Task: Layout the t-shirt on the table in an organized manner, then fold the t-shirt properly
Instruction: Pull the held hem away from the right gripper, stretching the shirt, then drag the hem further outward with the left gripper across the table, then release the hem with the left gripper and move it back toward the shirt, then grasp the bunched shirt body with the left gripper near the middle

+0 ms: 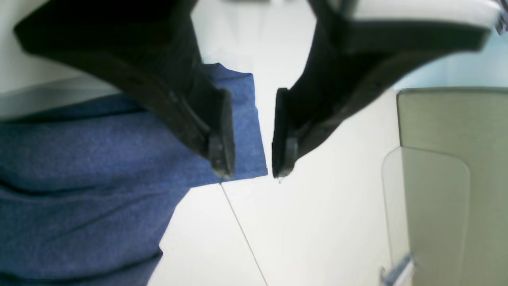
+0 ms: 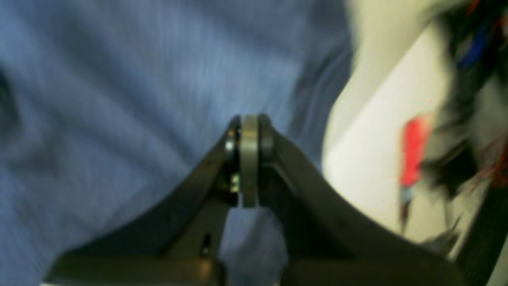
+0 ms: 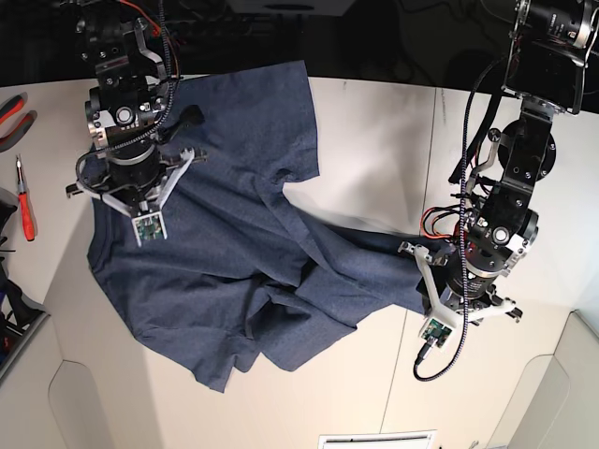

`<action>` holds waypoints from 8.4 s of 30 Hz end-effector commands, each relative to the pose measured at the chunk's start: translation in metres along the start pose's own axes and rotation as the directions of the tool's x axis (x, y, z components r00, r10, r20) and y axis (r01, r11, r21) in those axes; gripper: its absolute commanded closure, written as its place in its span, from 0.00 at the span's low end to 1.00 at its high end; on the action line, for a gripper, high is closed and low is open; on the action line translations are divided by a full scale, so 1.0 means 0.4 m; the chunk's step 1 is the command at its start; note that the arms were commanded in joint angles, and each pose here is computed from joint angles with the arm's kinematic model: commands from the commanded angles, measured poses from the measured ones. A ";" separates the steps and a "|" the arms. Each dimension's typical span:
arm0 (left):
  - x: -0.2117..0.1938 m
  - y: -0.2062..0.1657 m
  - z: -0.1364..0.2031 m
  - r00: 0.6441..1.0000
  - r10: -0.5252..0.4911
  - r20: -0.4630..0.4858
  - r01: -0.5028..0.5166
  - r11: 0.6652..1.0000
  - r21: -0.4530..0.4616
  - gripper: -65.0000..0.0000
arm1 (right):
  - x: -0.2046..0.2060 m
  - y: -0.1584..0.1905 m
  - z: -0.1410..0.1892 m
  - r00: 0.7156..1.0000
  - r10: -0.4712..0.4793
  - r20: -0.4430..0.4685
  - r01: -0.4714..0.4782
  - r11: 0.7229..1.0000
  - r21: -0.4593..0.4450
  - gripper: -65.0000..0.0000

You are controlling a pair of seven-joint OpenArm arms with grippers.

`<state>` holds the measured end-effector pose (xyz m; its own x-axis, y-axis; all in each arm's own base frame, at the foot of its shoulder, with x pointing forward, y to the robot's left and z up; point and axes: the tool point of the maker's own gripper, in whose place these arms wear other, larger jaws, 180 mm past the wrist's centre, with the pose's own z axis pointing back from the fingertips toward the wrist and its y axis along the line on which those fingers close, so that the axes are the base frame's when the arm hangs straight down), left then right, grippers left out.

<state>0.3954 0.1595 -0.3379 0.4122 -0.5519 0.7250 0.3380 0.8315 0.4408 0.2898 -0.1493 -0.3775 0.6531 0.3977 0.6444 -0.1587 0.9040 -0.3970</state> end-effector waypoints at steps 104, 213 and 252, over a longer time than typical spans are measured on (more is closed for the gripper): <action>-0.195 0.171 -0.085 0.878 0.453 -0.157 -0.467 0.881 -0.071 1.00 | -0.084 0.003 -0.248 0.971 -0.013 -0.238 0.007 1.000 -0.023 1.00; 0.076 -0.163 -0.313 0.895 0.444 -0.041 -0.433 0.845 -0.313 0.62 | -0.255 0.305 -0.033 0.892 -0.009 -0.452 0.206 0.897 0.391 1.00; 0.073 -0.373 0.083 0.608 0.712 -0.351 -0.647 0.188 -0.739 1.00 | -0.241 0.303 -0.040 0.906 -0.024 -0.423 0.205 0.898 0.390 1.00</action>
<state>0.3166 0.0216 -0.3844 0.8253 0.2056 0.5259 0.3786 0.4895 -0.7855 0.2346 -0.0705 -0.4897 0.8854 0.2552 0.3885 -0.2982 0.9530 0.0535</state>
